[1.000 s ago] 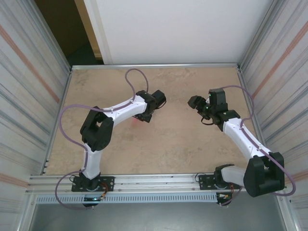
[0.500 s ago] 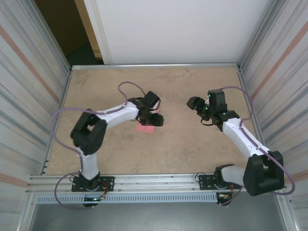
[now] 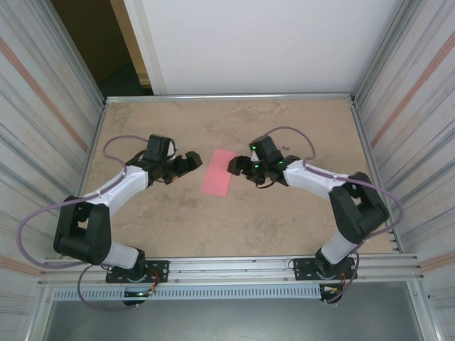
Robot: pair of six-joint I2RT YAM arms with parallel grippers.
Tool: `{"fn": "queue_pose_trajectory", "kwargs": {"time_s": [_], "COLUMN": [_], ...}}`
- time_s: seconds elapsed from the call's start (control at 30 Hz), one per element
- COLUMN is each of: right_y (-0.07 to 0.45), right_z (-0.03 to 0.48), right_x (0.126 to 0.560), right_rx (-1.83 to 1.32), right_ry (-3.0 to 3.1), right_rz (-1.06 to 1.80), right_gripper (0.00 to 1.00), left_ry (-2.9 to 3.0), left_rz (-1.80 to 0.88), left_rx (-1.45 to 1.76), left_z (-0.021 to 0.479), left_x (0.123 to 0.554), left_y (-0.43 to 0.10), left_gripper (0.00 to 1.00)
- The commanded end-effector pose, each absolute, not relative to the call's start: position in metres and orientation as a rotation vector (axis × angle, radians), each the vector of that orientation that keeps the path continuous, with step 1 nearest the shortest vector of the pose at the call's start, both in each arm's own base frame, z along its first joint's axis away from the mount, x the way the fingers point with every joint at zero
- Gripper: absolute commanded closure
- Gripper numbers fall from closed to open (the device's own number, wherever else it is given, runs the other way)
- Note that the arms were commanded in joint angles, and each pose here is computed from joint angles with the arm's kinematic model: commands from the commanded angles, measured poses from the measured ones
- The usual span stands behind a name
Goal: Fold a paper plane with a square sheet of paper (pick it up from the middle)
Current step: Turn over the paper at the center of the table, then third fold the triangle at the center of the table.
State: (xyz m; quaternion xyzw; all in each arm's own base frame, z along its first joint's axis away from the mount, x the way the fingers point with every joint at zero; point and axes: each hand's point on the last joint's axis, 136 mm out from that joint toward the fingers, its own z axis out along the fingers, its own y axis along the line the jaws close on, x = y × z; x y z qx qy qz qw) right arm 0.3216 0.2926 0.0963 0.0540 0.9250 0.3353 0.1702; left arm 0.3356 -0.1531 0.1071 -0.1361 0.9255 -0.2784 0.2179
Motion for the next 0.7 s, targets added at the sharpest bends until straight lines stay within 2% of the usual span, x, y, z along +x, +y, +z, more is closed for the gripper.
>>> {"fn": "queue_pose_trajectory", "kwargs": {"time_s": [0.0, 0.1, 0.23, 0.67], "right_y": [0.332, 0.360, 0.375, 0.349], "right_z": [0.095, 0.085, 0.066, 0.012], "right_x": [0.320, 0.316, 0.317, 0.304], "right_rx": [0.128, 0.091, 0.084, 0.036], "right_ry": [2.651, 2.711, 2.781, 2.958], "right_rz": [1.028, 1.050, 1.018, 0.885], "right_gripper": [0.30, 0.36, 0.37, 0.37], "left_ry": [2.476, 2.463, 2.463, 2.471], "left_rz": [-0.849, -0.834, -0.824, -0.938], "left_rx": [-0.447, -0.460, -0.457, -0.445], "left_z": [0.124, 0.125, 0.126, 0.120], "left_x": [0.335, 0.331, 0.330, 0.335], "left_y": [-0.140, -0.132, -0.130, -0.145], "left_gripper": [0.01, 0.01, 0.01, 0.01]}}
